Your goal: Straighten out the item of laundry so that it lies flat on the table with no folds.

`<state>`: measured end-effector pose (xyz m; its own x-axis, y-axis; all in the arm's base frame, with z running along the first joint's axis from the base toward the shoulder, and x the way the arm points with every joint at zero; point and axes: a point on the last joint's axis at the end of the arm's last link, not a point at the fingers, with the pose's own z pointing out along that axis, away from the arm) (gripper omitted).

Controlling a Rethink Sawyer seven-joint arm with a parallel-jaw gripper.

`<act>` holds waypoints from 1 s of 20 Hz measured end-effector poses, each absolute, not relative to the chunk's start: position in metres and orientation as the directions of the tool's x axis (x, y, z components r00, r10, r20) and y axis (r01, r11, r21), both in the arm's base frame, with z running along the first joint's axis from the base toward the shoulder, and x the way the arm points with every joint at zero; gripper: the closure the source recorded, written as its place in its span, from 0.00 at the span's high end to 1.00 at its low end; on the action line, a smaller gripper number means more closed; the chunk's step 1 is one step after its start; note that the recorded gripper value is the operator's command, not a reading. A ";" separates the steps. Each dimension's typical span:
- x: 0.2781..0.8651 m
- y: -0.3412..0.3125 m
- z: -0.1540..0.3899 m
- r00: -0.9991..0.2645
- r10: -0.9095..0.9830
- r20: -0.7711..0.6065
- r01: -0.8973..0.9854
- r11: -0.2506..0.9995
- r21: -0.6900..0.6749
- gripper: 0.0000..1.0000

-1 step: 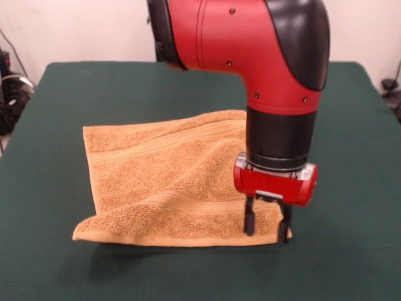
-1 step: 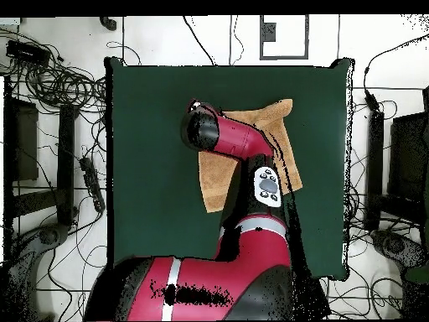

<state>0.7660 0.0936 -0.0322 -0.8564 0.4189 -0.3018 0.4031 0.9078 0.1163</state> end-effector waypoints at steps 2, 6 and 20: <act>0.765 0.093 -0.035 -0.856 0.419 -0.304 0.403 0.908 0.115 0.00; 0.762 0.090 -0.040 -0.856 0.417 -0.306 0.405 0.908 0.106 0.00; 0.753 0.074 -0.048 -0.861 0.402 -0.311 0.408 0.912 0.049 1.00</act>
<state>0.7533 0.0744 -0.0476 -0.8613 0.4020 -0.3108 0.4077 0.9118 0.0494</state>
